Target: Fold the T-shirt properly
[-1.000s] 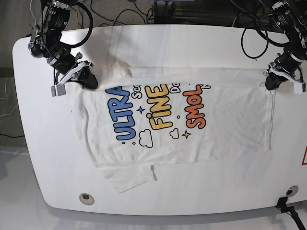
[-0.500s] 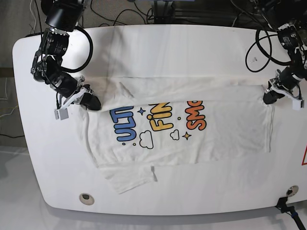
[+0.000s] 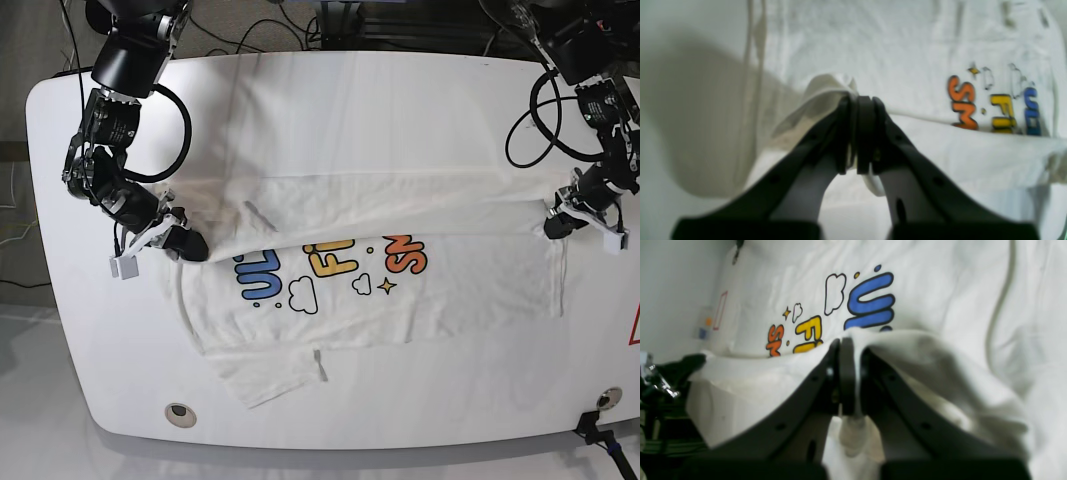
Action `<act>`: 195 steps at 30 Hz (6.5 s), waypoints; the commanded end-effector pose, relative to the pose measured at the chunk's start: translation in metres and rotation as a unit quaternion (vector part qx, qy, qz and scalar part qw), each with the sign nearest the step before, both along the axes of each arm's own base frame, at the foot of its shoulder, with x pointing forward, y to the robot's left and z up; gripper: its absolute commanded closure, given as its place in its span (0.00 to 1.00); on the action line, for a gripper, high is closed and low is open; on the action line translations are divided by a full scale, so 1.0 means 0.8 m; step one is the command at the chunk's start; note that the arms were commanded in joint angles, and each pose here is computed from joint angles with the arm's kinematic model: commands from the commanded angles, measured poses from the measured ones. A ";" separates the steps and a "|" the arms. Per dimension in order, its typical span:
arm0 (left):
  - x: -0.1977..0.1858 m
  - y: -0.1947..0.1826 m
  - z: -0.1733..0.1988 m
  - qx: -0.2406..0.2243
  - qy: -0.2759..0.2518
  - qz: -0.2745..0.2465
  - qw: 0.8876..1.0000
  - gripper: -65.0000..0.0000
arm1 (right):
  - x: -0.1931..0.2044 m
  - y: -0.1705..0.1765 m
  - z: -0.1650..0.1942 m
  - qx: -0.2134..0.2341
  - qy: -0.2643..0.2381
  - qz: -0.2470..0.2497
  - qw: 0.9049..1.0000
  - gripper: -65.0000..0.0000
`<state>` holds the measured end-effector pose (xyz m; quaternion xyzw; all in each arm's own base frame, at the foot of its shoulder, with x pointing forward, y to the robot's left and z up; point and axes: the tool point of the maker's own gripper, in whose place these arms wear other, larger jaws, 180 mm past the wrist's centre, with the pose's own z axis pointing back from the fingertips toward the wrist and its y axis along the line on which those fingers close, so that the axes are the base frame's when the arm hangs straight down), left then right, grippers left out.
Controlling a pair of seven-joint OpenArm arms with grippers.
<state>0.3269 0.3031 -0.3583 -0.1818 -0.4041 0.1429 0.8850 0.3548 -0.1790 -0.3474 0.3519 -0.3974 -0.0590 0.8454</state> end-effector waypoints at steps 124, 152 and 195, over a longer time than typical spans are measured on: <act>-0.070 -0.011 -0.063 0.248 -0.016 -0.094 0.964 1.00 | -0.072 -0.130 -0.091 -0.317 0.005 -0.023 0.948 1.00; -0.229 -0.015 -0.110 0.254 0.103 -0.150 0.950 1.00 | -0.238 -0.112 -0.102 -0.375 0.064 0.059 0.923 1.00; -0.243 0.026 -0.033 0.341 0.105 -0.167 0.919 0.76 | -0.271 -0.179 -0.059 -0.461 0.115 0.062 0.878 0.61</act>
